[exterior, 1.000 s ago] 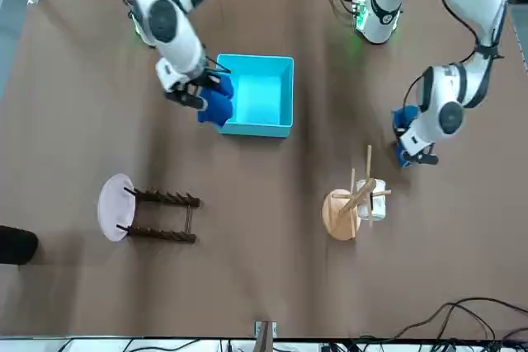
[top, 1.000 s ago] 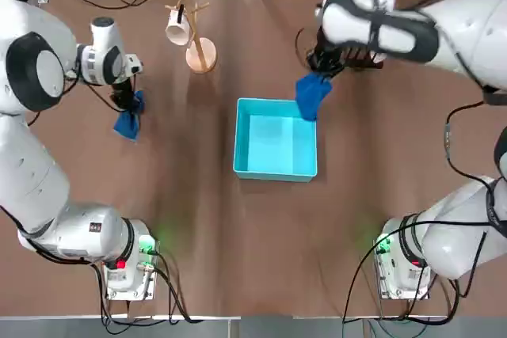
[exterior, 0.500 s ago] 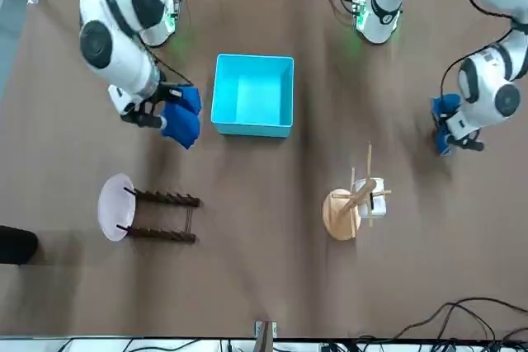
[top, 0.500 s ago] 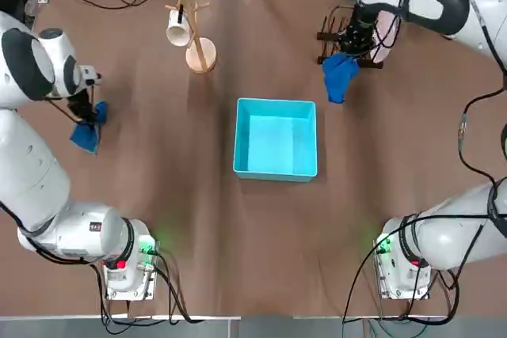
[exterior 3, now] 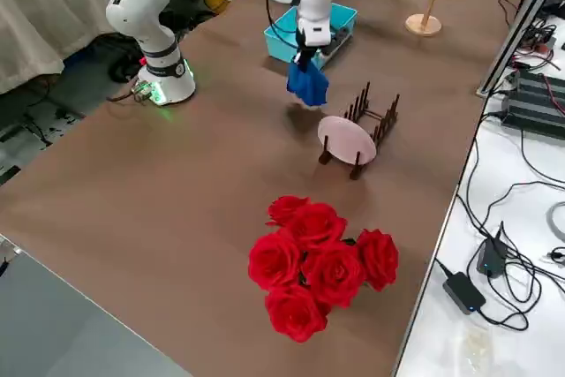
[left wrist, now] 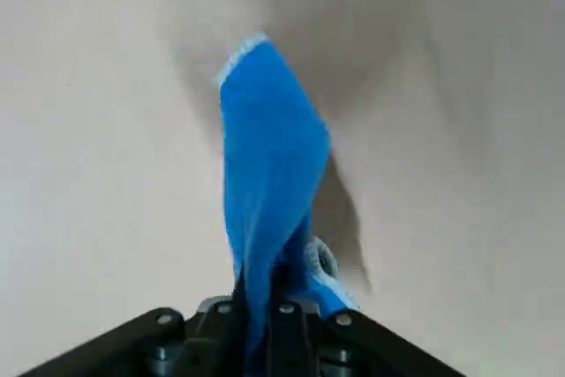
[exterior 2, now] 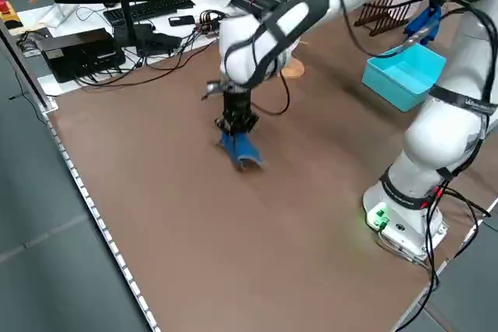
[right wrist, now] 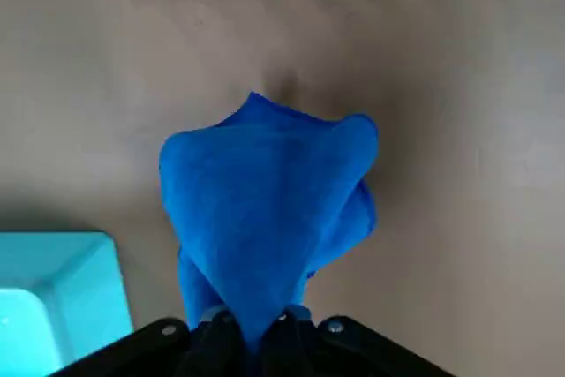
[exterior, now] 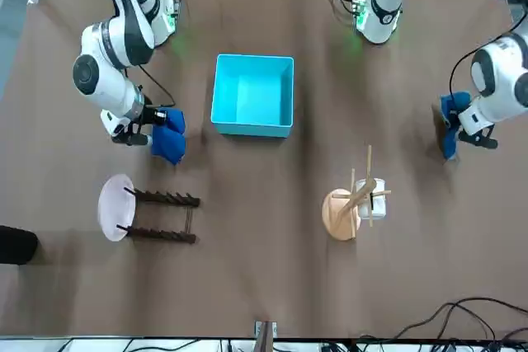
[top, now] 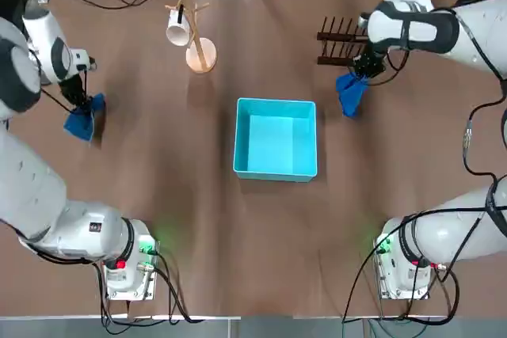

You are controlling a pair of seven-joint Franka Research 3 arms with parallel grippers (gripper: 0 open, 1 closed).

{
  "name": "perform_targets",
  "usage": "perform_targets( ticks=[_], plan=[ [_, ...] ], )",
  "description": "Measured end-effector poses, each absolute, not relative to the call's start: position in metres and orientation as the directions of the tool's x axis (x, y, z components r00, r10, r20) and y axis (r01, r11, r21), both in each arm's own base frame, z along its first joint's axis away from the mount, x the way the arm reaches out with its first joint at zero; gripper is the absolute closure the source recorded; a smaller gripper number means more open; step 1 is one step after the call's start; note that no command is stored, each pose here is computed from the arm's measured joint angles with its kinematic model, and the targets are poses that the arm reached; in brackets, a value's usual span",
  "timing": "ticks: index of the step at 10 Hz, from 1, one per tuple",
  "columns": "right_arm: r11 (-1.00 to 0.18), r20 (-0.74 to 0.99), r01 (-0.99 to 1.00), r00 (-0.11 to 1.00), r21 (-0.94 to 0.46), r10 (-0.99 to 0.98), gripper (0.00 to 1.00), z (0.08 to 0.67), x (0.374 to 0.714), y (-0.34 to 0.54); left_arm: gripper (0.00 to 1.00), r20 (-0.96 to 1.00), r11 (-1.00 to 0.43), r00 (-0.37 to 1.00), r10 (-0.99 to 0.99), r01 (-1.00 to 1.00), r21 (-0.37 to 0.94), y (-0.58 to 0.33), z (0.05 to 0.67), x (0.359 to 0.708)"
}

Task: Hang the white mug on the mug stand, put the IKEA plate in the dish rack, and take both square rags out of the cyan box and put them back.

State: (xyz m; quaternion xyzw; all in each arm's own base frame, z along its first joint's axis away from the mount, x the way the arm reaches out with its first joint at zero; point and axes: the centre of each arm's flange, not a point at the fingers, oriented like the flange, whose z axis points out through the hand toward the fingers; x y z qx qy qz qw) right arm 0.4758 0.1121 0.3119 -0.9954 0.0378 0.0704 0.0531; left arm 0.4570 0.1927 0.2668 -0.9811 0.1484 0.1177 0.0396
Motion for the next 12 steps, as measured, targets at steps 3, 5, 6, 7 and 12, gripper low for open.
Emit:
perform_targets(
  ticks=[3,5,6,7,12],
  plan=[
    [-0.992,-0.105,0.042,0.993,-0.123,0.055,0.96,0.255,0.481,-0.001,0.91,-0.241,-0.958,0.93,-0.278,-0.288,-0.008,0.105,0.354,0.457],
    [-0.981,-0.085,0.126,0.987,-0.146,0.139,0.96,0.228,0.472,-0.098,0.91,-0.259,-0.956,0.929,-0.266,-0.288,-0.048,0.027,0.393,0.449],
    [-0.975,-0.071,0.158,0.983,-0.155,0.171,0.96,0.224,0.467,-0.136,0.91,-0.258,-0.955,0.93,-0.26,-0.287,-0.075,-0.023,0.414,0.442],
    [-0.971,-0.057,0.18,0.98,-0.159,0.191,0.96,0.224,0.464,-0.162,0.91,-0.258,-0.956,0.932,-0.255,-0.283,-0.078,-0.071,0.434,0.435],
    [-0.955,-0.028,0.196,0.978,-0.221,0.207,0.96,0.218,0.483,-0.123,0.91,-0.205,-0.973,0.952,-0.227,-0.229,0.017,-0.22,0.488,0.414]
  ],
)
